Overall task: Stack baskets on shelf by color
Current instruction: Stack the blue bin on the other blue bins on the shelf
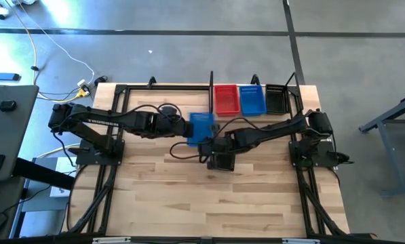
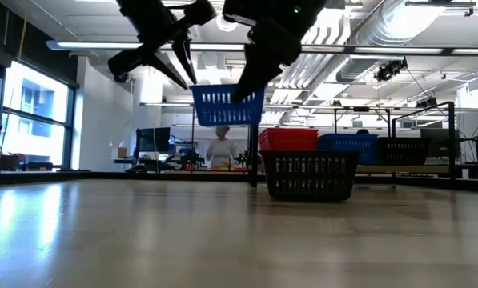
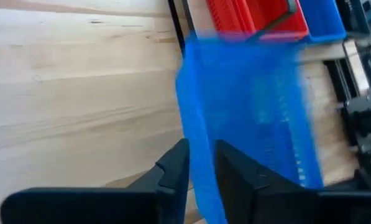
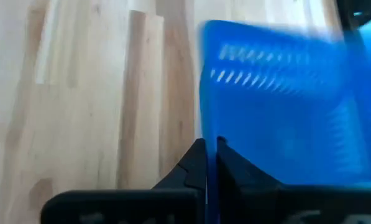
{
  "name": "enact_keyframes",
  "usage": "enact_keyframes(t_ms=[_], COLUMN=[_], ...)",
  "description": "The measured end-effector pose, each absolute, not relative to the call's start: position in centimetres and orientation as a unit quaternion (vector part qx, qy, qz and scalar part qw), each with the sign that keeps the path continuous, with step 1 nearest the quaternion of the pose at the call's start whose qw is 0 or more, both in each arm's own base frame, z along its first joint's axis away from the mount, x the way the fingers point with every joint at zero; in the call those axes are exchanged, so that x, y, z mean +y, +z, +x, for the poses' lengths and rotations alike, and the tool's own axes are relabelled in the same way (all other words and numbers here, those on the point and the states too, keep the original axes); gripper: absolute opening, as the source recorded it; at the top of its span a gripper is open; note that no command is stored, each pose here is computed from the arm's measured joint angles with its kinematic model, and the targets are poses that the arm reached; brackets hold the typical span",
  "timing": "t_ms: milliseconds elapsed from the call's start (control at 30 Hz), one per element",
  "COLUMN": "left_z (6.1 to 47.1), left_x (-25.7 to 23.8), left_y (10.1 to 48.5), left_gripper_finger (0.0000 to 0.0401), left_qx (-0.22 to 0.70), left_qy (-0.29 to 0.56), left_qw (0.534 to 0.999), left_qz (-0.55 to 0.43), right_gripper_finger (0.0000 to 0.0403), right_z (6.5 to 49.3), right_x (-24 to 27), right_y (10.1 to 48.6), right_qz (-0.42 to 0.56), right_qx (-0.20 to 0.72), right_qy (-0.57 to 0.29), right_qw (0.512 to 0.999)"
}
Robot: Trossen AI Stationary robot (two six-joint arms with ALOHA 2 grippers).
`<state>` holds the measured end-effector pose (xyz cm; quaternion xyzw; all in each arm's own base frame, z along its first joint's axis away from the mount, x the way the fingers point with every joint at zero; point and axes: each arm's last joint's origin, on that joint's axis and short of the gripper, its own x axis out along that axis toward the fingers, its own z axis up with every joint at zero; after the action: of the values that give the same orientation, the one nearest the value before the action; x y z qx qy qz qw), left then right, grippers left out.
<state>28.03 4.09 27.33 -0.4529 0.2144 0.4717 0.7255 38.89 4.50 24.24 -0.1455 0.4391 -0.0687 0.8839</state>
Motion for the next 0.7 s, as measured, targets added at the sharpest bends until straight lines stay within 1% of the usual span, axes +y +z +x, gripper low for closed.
enact_keyframes(t_ms=[167,300,533,700], left_z=[28.0,27.9,28.2,28.0], left_x=[4.2,4.7,5.2,5.5], left_y=[27.3,27.5,27.6,27.8], left_gripper_finger=[0.0098,0.0116,0.0116,0.0116], left_qx=[0.250,0.265,0.292,0.302], left_qy=[0.450,0.439,0.393,0.382], left_qw=[0.749,0.763,0.791,0.805], left_qz=[-0.418,-0.395,-0.368,-0.340], right_gripper_finger=[0.0000,0.0000,0.0000,0.0000], right_z=[38.3,37.8,36.7,35.5], right_x=[5.1,6.0,7.2,7.1], right_y=[23.9,23.7,24.9,25.9], right_qz=[-0.110,-0.098,-0.068,-0.065], right_qx=[0.459,0.471,0.464,0.469], right_qy=[-0.087,-0.105,-0.116,-0.146], right_qw=[0.877,0.870,0.875,0.869])
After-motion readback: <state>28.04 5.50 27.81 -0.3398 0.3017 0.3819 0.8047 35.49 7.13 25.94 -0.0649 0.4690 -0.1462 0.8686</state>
